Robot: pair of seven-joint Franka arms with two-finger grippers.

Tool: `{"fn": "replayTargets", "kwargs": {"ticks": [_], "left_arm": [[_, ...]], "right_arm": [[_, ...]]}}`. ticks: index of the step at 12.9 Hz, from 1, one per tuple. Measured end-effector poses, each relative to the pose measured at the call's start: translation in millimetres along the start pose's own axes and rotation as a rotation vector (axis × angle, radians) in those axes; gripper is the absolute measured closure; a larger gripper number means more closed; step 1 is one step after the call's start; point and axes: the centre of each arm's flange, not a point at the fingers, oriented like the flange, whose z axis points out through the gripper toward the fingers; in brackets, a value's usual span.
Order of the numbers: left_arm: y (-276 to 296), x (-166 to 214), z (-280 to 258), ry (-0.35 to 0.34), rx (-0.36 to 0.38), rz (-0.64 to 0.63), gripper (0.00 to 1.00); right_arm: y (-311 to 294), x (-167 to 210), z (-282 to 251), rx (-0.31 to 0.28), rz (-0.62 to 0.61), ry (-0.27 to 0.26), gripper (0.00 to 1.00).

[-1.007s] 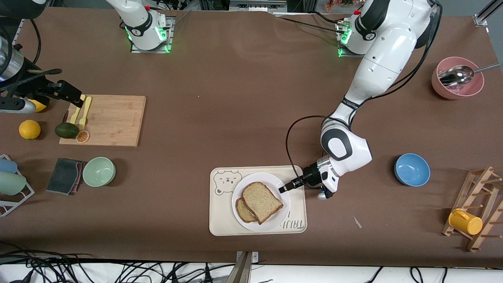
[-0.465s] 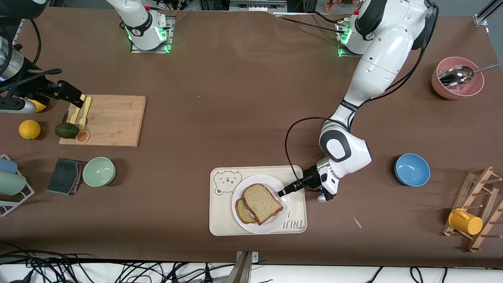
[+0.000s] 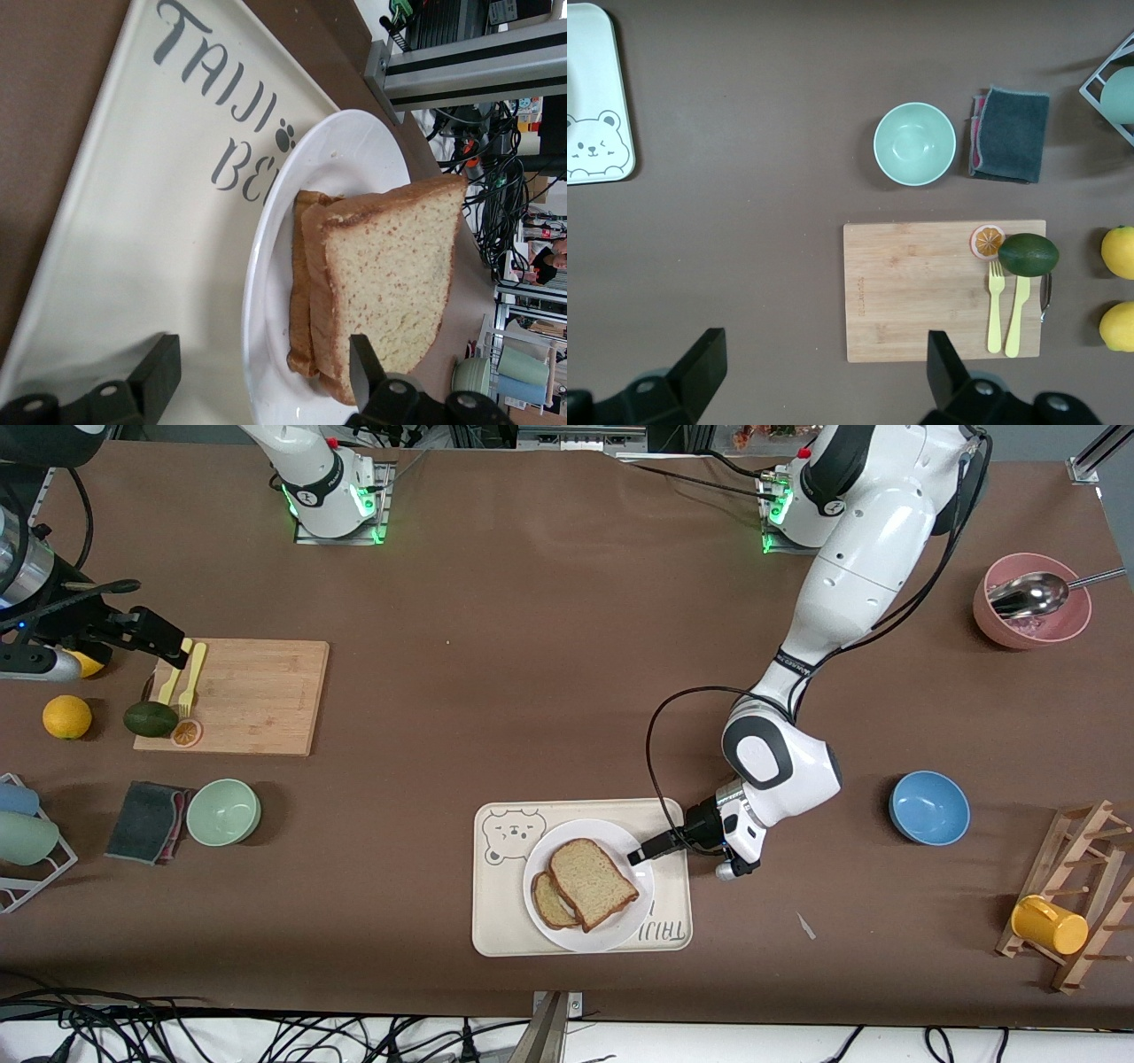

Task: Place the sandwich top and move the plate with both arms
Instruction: 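Slide the white plate with the left gripper onto the bear tray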

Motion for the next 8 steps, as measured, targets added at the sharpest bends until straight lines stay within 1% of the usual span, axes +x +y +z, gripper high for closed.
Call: {"fn": "replayTargets", "kwargs": {"ticks": [3,6,7,8], "left_arm": [[14,-11,-28,-0.009,0.000,-0.009,0.12],[23,-27,-53,-0.020,0.017,-0.008,0.11],[25,-34,-62,-0.023,0.025,-0.005,0.06],[28,-40,-73,-0.025,0.032,-0.002,0.06]], "right_arm": [[0,0,0,0.000,0.000,0.001,0.00],[0,1,0,0.003,0.000,0.005,0.00],[0,1,0,0.003,0.000,0.006,0.00],[0,1,0,0.003,0.000,0.007,0.00]]}}
